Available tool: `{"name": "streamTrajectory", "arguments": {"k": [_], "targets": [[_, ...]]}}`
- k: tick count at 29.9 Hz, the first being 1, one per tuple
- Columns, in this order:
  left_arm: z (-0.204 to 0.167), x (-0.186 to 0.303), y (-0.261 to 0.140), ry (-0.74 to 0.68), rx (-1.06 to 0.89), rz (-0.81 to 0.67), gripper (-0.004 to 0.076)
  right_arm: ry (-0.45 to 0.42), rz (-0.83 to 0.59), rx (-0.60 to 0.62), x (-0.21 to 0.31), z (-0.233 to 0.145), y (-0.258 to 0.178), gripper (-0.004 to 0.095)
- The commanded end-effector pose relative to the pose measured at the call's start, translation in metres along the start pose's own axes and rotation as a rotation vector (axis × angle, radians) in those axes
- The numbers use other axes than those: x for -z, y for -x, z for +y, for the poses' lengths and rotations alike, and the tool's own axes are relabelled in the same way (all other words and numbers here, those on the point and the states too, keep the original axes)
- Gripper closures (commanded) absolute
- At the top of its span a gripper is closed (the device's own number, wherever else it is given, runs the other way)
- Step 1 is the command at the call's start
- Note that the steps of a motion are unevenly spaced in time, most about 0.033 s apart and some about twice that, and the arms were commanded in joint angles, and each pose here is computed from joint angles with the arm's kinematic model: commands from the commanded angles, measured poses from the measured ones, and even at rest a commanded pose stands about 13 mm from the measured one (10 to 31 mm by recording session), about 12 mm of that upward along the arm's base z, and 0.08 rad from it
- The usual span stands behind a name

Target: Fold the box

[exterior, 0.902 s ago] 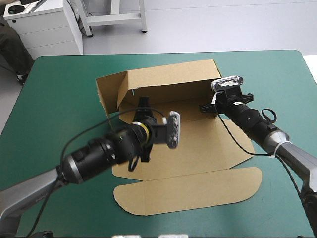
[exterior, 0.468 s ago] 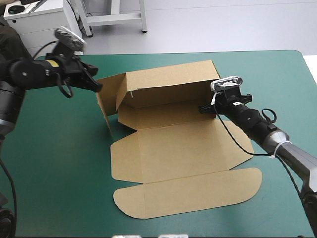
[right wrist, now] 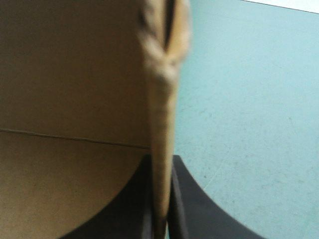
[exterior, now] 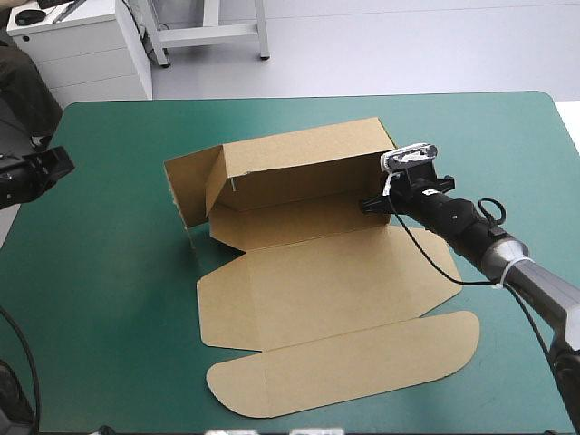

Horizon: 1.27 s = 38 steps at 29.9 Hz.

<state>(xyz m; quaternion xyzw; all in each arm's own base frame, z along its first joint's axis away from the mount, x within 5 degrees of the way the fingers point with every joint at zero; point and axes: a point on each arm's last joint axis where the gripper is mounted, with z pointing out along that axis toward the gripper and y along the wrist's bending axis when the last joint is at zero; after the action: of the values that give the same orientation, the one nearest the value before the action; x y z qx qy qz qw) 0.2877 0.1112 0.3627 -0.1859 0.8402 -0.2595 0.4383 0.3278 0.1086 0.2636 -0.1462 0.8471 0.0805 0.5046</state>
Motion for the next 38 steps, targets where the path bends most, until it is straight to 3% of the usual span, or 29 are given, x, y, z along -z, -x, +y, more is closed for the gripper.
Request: {"name": "streamTrajectory", "arguments": {"k": [1,10,18,27,33,38], "targets": [[0.01,0.009,-0.002,0.008,0.119,-0.125,0.0719,-0.024,-0.081,-0.006,0.012,-0.003,0.021,0.0922],[0.043,-0.01,-0.039,0.087,0.272,-0.119,0.0718,-0.006,-0.077,-0.021,0.012,-0.002,0.022,0.0918],[0.044,-0.01,-0.039,0.078,0.273,-0.135,0.0718,0.119,-0.018,-0.209,0.024,-0.024,0.054,0.0904],[0.045,-0.01,-0.038,0.09,0.274,-0.15,0.0719,0.015,0.187,-0.195,0.066,-0.035,0.11,0.0904],[0.044,-0.01,-0.039,0.076,0.269,-0.134,0.0719,0.024,0.272,-0.228,0.09,-0.033,0.132,0.0904],[0.042,-0.011,-0.041,0.059,0.269,-0.115,0.0719,0.041,0.444,-0.251,0.087,-0.031,0.127,0.0904]]}}
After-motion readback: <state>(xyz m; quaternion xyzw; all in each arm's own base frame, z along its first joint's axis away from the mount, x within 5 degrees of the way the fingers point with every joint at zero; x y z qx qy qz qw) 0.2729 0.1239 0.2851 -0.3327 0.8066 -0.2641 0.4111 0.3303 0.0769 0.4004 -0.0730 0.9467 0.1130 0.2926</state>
